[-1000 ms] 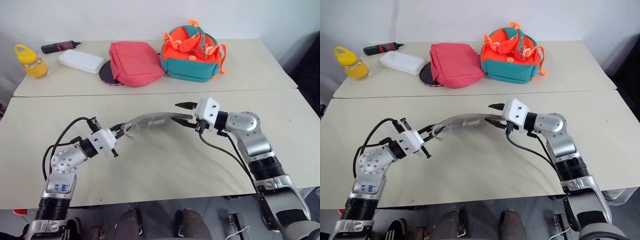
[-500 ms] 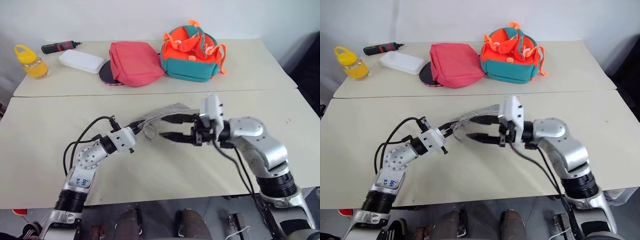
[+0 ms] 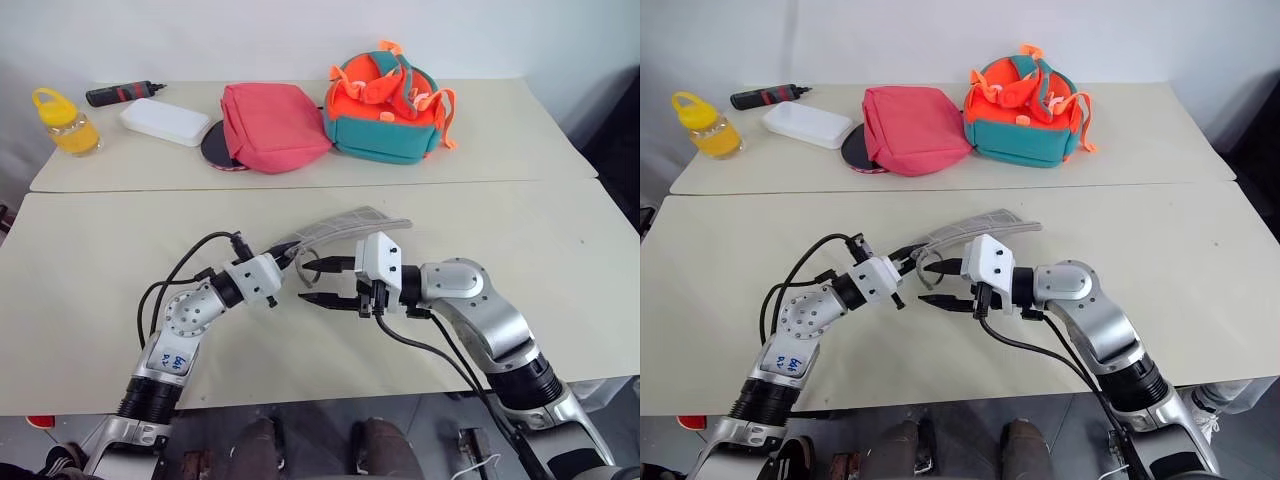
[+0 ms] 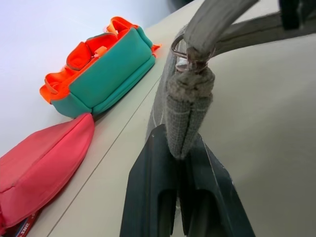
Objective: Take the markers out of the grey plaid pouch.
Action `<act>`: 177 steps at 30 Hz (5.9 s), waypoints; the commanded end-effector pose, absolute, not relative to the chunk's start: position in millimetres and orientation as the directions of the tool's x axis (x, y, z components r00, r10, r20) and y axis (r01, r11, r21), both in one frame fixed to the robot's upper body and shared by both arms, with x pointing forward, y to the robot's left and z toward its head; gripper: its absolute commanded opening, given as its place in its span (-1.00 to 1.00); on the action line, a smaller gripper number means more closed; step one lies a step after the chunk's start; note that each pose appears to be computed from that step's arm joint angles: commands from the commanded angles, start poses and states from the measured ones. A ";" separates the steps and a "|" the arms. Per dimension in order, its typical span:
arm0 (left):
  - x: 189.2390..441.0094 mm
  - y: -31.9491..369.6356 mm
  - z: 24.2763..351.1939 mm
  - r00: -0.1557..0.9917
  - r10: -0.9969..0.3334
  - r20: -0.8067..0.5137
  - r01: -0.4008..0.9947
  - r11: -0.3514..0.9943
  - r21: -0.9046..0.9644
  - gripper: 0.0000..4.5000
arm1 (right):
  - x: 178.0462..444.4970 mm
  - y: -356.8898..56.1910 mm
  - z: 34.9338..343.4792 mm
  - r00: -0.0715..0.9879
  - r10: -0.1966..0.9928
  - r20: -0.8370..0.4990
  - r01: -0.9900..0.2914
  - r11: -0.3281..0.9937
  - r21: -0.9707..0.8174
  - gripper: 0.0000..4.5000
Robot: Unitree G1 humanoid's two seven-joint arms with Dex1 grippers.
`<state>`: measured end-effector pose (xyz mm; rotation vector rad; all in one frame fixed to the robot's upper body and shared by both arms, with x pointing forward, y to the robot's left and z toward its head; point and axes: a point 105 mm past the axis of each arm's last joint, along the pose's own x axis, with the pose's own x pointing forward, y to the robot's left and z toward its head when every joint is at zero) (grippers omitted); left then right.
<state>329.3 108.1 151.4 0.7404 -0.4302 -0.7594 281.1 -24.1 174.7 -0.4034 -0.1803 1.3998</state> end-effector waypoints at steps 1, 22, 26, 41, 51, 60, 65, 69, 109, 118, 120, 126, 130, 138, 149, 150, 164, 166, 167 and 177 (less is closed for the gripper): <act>324.8 105.4 165.9 0.643 -0.753 0.140 0.429 0.505 0.749 -1.00 | 281.5 -18.4 185.2 0.168 0.984 -0.064 -0.902 0.127 -0.413 -0.45; 307.8 165.7 162.2 0.626 -0.778 0.058 0.509 0.463 0.726 -1.00 | 340.7 -134.8 175.3 0.477 0.846 -0.238 -0.791 0.296 -0.535 -0.99; 306.1 176.8 161.1 0.638 -0.768 0.056 0.512 0.477 0.714 -1.00 | 351.1 -165.9 167.3 0.541 0.778 -0.319 -0.752 0.278 -0.598 -0.99; 307.6 174.4 159.7 0.635 -0.768 0.084 0.515 0.502 0.695 -1.00 | 331.2 -155.0 189.1 0.420 0.870 -0.258 -0.849 0.276 -0.450 -0.07; 309.2 170.4 155.4 0.634 -0.769 0.083 0.529 0.510 0.678 -1.00 | 345.0 -141.9 241.0 0.480 0.877 -0.013 -0.766 0.412 -0.494 -0.07; 312.6 151.4 156.2 0.617 -0.781 0.091 0.535 0.502 0.679 -1.00 | 307.7 -45.1 232.3 0.296 0.952 0.081 -0.810 0.295 -0.506 -0.98; 313.1 150.1 156.6 0.620 -0.778 0.095 0.531 0.506 0.679 -1.00 | 313.8 -43.2 194.5 0.345 0.935 -0.081 -0.736 0.217 -0.641 -0.98; 311.6 145.4 155.8 0.613 -0.784 0.099 0.535 0.505 0.677 -1.00 | 322.0 -46.2 189.6 0.386 0.918 -0.094 -0.705 0.228 -0.671 -0.98; 307.4 119.1 168.6 0.578 -0.807 0.125 0.594 0.520 0.613 -1.00 | 359.8 -67.8 173.7 0.578 0.784 -0.227 -0.438 0.064 -0.897 0.10; 307.0 118.4 172.1 0.568 -0.809 0.152 0.630 0.546 0.553 -1.00 | 359.7 -65.7 170.5 0.579 0.782 -0.229 -0.454 0.076 -0.888 0.97; 305.5 117.2 173.5 0.560 -0.811 0.167 0.648 0.555 0.521 -1.00 | 359.2 -65.1 169.4 0.574 0.784 -0.237 -0.462 0.070 -0.884 0.97; 307.2 119.4 180.7 0.570 -0.794 0.213 0.696 0.604 0.388 -1.00 | 352.9 -62.4 182.6 0.516 0.815 -0.263 -0.540 0.071 -0.838 0.54; 305.3 117.0 178.0 0.551 -0.809 0.205 0.768 0.588 0.252 -1.00 | 337.2 -60.4 189.5 0.416 0.824 -0.384 -0.615 -0.057 -0.787 0.24; 300.4 104.3 180.1 0.501 -0.835 0.227 0.865 0.491 -0.103 -1.00 | 331.7 -75.0 230.5 0.336 0.783 -0.524 -0.698 -0.167 -0.696 0.24; 296.9 88.2 153.9 0.521 -0.836 0.173 0.847 0.481 -0.227 -1.00 | 345.0 -71.3 182.5 0.328 0.638 -0.697 -0.754 -0.268 -0.600 0.24; 297.1 88.8 153.5 0.527 -0.832 0.176 0.843 0.485 -0.231 -1.00 | 346.3 -71.2 181.4 0.331 0.635 -0.698 -0.753 -0.267 -0.601 0.24; 298.7 90.4 153.0 0.553 -0.816 0.170 0.830 0.522 -0.197 -1.00 | 347.6 -63.0 178.8 0.328 0.675 -0.661 -0.739 -0.252 -0.624 -0.83; 299.3 91.8 152.6 0.556 -0.814 0.170 0.828 0.525 -0.196 -1.00 | 347.8 -62.6 182.1 0.331 0.682 -0.652 -0.736 -0.245 -0.630 -0.83; 300.2 92.8 152.2 0.560 -0.812 0.164 0.826 0.532 -0.187 -1.00 | 348.1 -64.2 183.6 0.336 0.679 -0.653 -0.730 -0.250 -0.636 -0.83; 316.5 121.0 161.6 0.643 -0.753 0.138 0.759 0.651 0.017 -1.00 | 346.3 -74.9 243.6 0.374 0.817 -0.440 -0.710 -0.053 -0.702 -0.83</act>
